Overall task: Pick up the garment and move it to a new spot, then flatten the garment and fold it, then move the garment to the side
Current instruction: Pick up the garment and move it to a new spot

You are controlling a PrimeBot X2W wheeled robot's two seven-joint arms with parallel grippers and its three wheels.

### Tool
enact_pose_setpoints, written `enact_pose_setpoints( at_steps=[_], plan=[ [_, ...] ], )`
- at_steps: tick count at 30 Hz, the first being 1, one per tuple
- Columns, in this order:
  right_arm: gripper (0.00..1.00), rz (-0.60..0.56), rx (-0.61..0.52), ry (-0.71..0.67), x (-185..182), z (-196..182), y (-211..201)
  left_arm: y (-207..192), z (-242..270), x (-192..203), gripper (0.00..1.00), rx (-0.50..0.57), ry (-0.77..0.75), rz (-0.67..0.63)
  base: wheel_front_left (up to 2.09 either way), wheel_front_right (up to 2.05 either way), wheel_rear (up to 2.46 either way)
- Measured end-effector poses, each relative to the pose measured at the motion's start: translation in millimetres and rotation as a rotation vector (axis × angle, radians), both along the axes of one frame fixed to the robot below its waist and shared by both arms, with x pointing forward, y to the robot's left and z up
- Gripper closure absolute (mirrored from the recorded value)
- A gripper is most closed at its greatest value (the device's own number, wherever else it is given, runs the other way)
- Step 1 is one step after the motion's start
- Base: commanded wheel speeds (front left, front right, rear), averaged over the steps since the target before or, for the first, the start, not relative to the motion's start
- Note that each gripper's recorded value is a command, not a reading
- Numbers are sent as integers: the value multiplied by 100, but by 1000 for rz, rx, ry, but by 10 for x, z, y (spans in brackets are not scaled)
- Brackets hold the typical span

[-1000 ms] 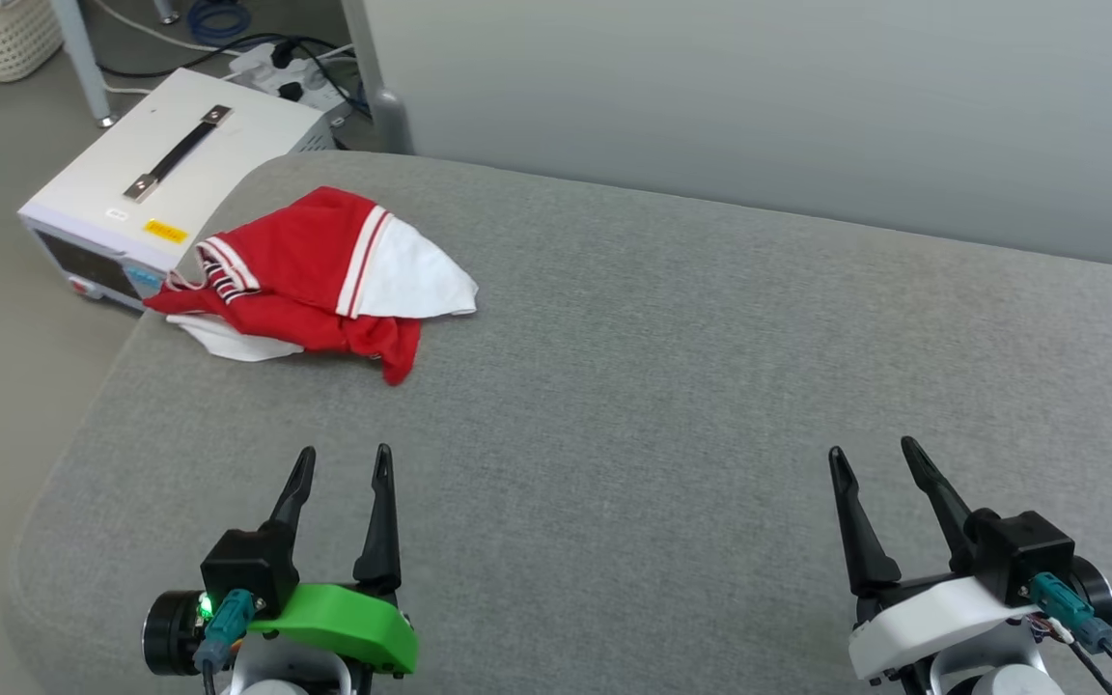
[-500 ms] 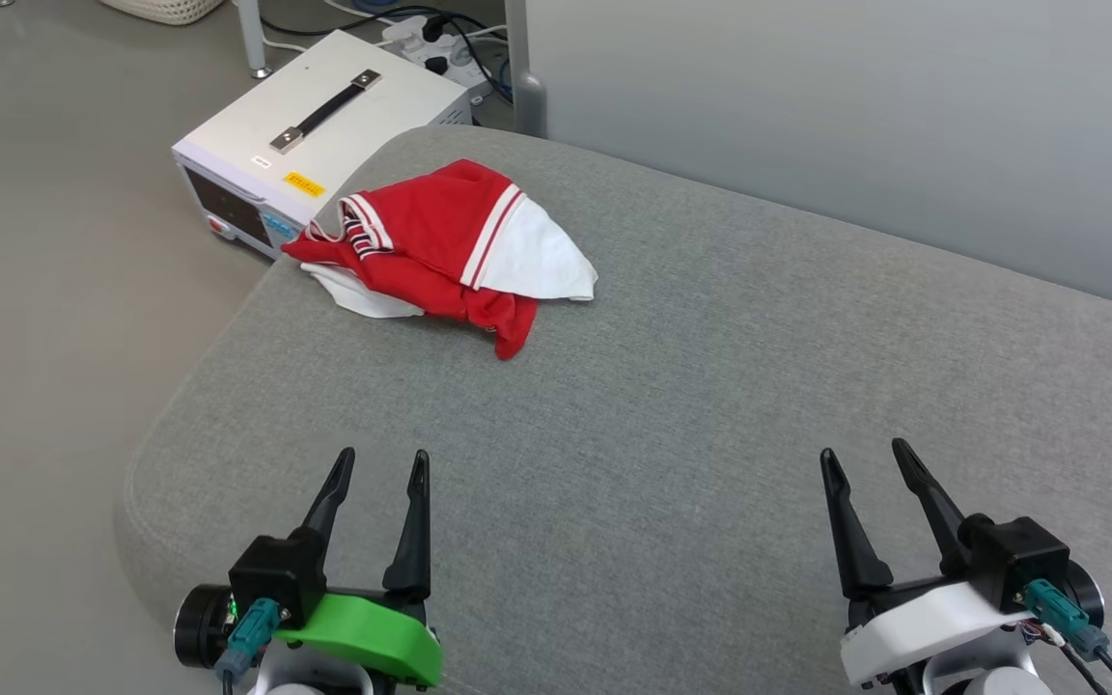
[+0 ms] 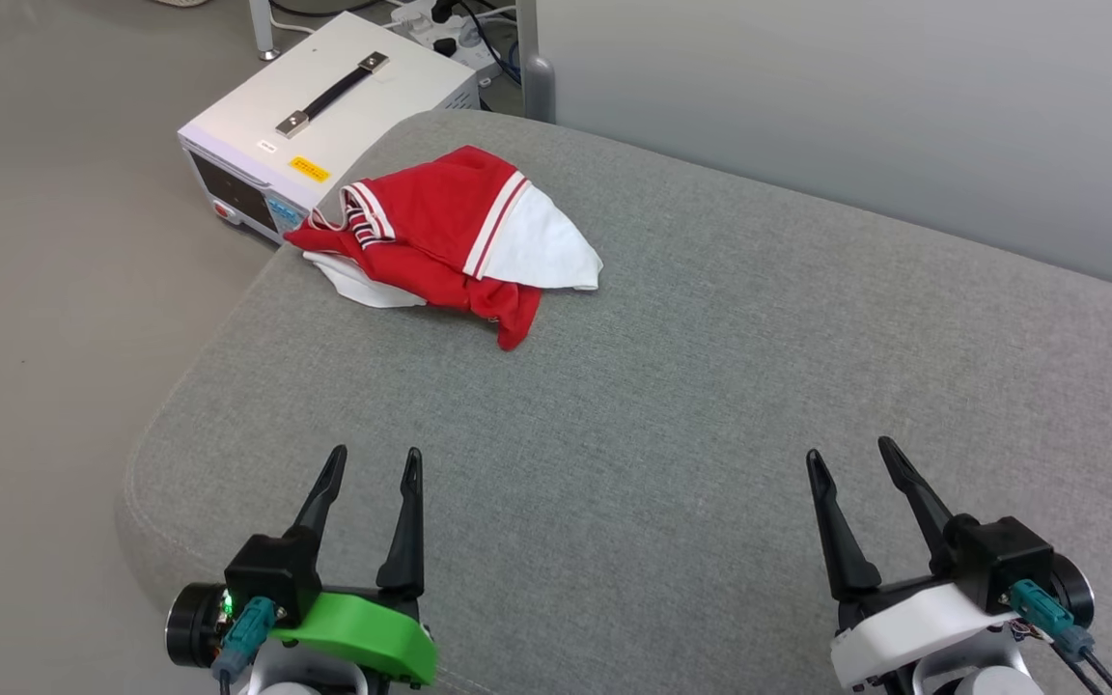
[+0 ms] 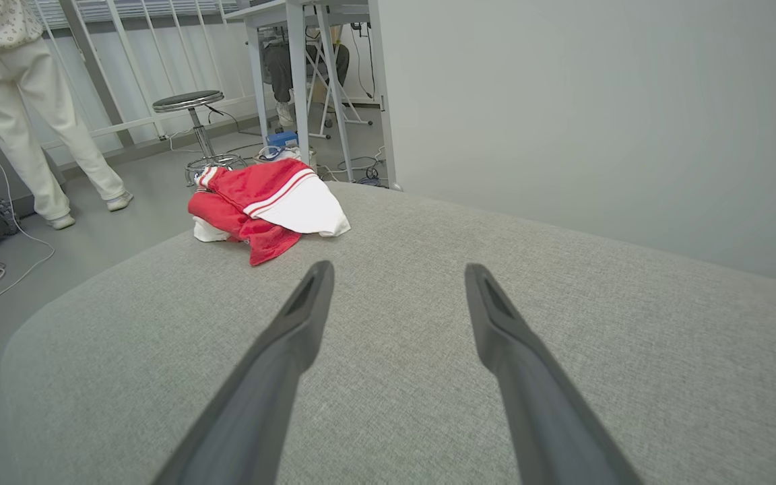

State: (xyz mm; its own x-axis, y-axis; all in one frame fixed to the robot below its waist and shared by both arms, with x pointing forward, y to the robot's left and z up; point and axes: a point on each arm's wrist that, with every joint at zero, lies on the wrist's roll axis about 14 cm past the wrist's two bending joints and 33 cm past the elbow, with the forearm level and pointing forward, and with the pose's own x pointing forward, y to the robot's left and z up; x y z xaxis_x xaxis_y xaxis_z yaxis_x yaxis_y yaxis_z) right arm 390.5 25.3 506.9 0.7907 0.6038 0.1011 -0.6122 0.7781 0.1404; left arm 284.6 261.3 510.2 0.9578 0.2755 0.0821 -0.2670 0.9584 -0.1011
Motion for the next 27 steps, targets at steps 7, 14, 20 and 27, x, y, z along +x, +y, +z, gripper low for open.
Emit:
enact_pose_setpoints(
  at_steps=[7,14,20,27],
  plan=[
    [0,-4,-15,-38,143,4,6,51,-329,307,0,42,137,-59,0,0,0],
    [0,-30,-6,-30,417,-17,-43,470,-196,1159,0,136,240,-113,0,0,0],
    [0,-64,-2,-12,638,-125,-171,537,-146,1839,0,100,428,-230,0,0,0],
    [0,-117,12,13,853,-337,-341,709,-423,2224,0,64,731,-286,0,0,0]
  ],
)
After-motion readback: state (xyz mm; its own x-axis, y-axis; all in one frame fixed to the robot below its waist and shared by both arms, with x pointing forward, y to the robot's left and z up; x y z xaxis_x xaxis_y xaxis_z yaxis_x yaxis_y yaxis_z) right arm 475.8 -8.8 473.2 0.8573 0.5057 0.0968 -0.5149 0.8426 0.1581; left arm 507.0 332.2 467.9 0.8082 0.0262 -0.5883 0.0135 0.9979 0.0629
